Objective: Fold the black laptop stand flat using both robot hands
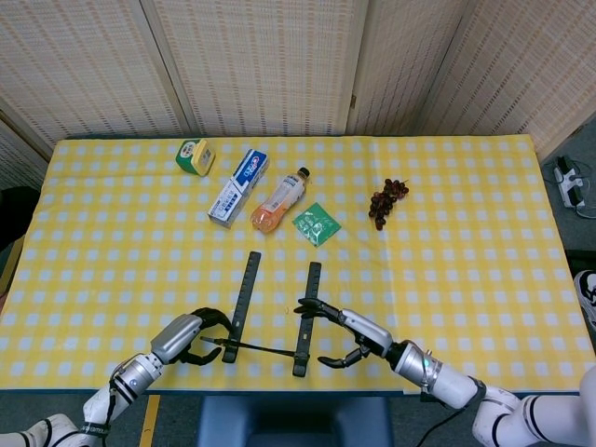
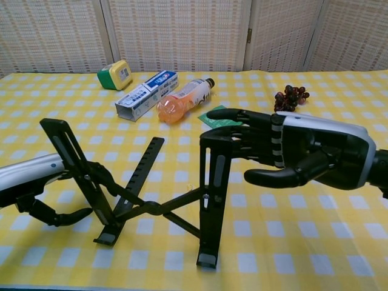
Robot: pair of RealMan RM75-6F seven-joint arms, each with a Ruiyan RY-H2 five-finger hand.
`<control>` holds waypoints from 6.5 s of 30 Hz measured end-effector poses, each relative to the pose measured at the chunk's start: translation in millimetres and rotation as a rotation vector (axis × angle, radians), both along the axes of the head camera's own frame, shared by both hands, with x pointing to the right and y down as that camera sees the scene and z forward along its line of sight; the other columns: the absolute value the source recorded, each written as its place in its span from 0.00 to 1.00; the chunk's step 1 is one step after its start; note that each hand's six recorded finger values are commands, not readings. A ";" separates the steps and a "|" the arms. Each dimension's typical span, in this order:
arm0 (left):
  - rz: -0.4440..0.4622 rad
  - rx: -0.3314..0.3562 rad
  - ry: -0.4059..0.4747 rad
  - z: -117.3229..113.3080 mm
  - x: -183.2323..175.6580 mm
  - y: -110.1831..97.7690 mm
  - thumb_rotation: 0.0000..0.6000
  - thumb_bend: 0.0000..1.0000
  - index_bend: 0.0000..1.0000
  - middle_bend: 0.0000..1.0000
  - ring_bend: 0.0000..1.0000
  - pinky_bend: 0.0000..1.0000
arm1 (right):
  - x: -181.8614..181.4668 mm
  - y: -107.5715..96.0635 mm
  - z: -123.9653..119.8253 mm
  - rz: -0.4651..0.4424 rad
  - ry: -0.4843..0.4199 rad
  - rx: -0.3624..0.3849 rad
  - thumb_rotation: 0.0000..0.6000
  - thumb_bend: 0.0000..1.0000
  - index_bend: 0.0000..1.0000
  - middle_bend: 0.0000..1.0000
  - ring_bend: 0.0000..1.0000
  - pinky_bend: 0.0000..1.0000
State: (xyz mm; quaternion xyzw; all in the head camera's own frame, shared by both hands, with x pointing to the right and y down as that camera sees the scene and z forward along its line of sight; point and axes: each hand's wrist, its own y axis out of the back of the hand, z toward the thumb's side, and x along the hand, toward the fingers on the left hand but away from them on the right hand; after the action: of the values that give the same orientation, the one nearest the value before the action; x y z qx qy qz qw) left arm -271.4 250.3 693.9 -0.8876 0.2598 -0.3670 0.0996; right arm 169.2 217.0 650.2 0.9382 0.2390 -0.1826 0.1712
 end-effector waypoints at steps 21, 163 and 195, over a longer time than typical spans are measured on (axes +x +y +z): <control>0.044 0.154 -0.120 -28.2 -21.7 -21.9 1.00 0.44 0.21 0.20 0.06 0.09 | -58.5 -8.0 11.6 -0.033 0.095 0.121 1.00 0.36 0.01 0.11 0.11 0.02; 0.238 0.360 -0.342 66.1 94.3 -97.9 1.00 0.18 0.00 0.00 0.00 0.00 | -91.3 -5.3 77.9 -0.442 0.613 1.340 1.00 0.24 0.52 0.74 0.74 0.59; 0.081 0.416 -0.397 27.8 29.5 -133.6 1.00 0.18 0.00 0.00 0.00 0.00 | -128.0 -24.0 51.4 -0.979 0.580 1.229 1.00 0.24 0.00 0.04 0.02 0.00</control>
State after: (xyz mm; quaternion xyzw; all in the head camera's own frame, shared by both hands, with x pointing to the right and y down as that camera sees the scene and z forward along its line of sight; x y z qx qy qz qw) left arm -242.0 116.7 721.6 -0.7687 0.2693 -0.4680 0.3429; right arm 41.2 192.9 701.6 0.7782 -0.1040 -0.3075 -0.5377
